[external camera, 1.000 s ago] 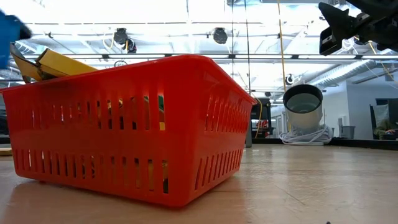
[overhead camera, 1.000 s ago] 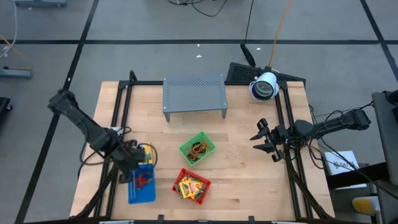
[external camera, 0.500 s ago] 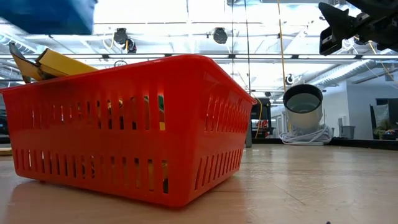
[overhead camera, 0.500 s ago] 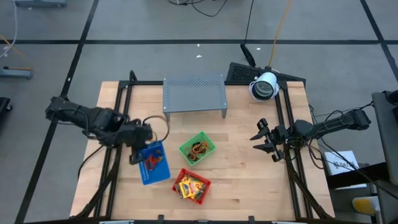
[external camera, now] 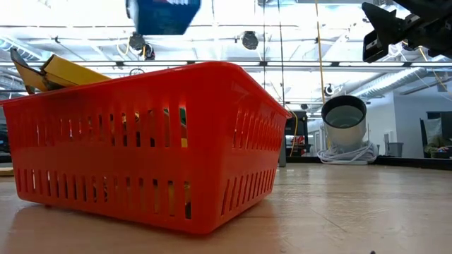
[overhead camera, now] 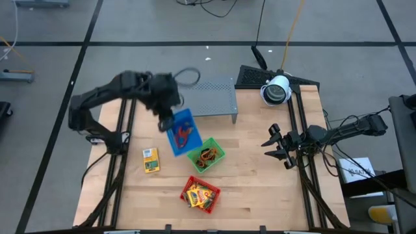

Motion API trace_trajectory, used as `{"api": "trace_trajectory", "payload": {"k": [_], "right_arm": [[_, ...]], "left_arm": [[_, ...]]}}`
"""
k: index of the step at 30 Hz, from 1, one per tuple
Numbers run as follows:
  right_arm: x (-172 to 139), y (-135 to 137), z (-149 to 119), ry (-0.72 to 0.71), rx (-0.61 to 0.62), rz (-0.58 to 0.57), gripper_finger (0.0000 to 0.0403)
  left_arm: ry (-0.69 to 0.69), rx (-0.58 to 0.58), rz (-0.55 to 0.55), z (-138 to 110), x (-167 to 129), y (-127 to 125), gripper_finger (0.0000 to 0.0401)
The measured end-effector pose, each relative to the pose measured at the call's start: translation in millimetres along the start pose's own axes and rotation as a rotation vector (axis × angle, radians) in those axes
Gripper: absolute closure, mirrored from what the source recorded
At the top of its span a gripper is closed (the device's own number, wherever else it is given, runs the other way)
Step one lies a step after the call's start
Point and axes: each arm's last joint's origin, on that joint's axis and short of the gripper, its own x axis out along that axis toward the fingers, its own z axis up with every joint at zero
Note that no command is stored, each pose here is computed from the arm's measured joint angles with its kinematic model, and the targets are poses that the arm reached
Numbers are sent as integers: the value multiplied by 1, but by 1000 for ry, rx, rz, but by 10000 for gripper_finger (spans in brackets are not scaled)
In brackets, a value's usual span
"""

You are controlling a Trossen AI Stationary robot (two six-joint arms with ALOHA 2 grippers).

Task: Pick & Place Office Desk Supplies
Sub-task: Put the blue basket on the shelf

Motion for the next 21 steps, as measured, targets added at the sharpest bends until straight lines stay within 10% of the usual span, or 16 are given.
{"api": "trace_trajectory", "payload": {"k": [21], "right_arm": [[0,0,0,0,0,0,261]], "left_arm": [[99,67,193,36,-3,149,396]]}}
